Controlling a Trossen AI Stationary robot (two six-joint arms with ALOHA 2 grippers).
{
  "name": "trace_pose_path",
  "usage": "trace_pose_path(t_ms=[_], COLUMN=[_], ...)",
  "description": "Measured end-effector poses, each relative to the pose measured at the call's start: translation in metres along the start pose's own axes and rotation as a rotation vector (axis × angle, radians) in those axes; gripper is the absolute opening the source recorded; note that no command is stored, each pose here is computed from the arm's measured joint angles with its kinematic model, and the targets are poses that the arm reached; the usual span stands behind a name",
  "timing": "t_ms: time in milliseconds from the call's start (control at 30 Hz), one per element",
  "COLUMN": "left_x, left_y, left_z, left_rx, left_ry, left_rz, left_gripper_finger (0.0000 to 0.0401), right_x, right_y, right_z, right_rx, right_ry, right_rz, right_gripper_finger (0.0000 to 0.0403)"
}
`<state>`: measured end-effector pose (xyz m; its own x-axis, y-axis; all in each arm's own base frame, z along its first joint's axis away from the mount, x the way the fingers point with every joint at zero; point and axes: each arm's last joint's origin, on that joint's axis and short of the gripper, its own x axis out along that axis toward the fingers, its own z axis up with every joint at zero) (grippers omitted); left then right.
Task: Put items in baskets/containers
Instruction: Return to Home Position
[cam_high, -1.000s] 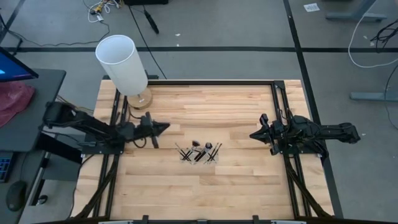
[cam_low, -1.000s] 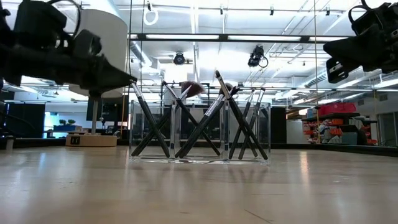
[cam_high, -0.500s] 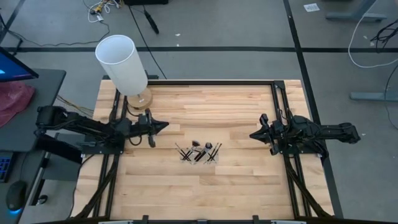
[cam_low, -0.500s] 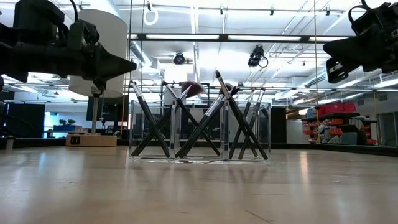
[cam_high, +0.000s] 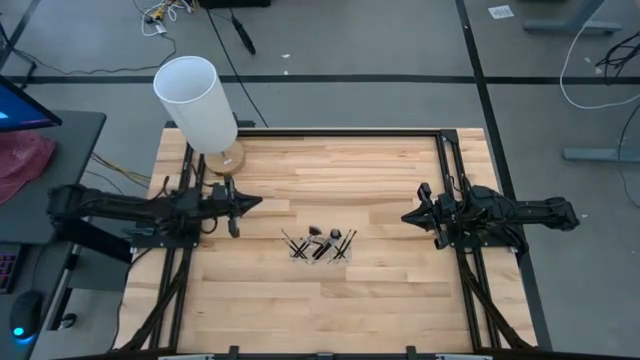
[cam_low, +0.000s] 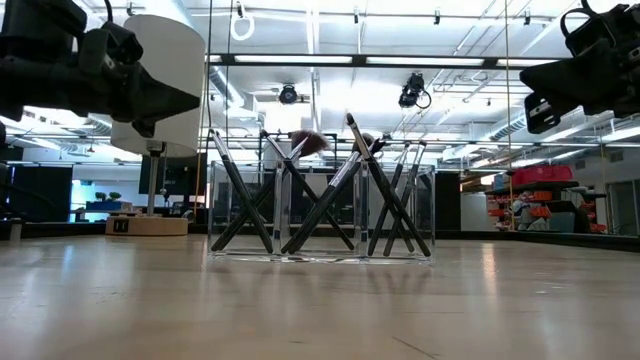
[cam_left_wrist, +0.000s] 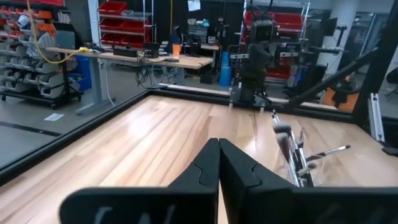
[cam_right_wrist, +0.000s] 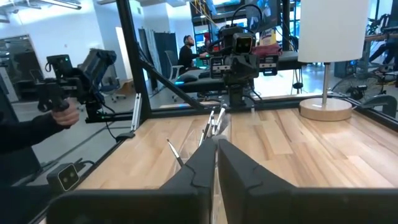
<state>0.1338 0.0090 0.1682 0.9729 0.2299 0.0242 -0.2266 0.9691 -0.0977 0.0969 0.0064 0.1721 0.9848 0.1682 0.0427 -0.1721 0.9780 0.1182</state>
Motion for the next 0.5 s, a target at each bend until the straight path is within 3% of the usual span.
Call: trace_pose_path(t_ms=[500], left_x=[-0.022], left_y=[0.005], left_z=[0.002], left_rx=[0.003], left_ry=[0.009], left_rz=[0.003], left_gripper_finger=[0.0005], right_x=[0.000], right_y=[0.000], right_z=[0.000], right_rx=[0.000], right_ry=[0.000], right_rz=[0.000], right_gripper_finger=[0.0025])
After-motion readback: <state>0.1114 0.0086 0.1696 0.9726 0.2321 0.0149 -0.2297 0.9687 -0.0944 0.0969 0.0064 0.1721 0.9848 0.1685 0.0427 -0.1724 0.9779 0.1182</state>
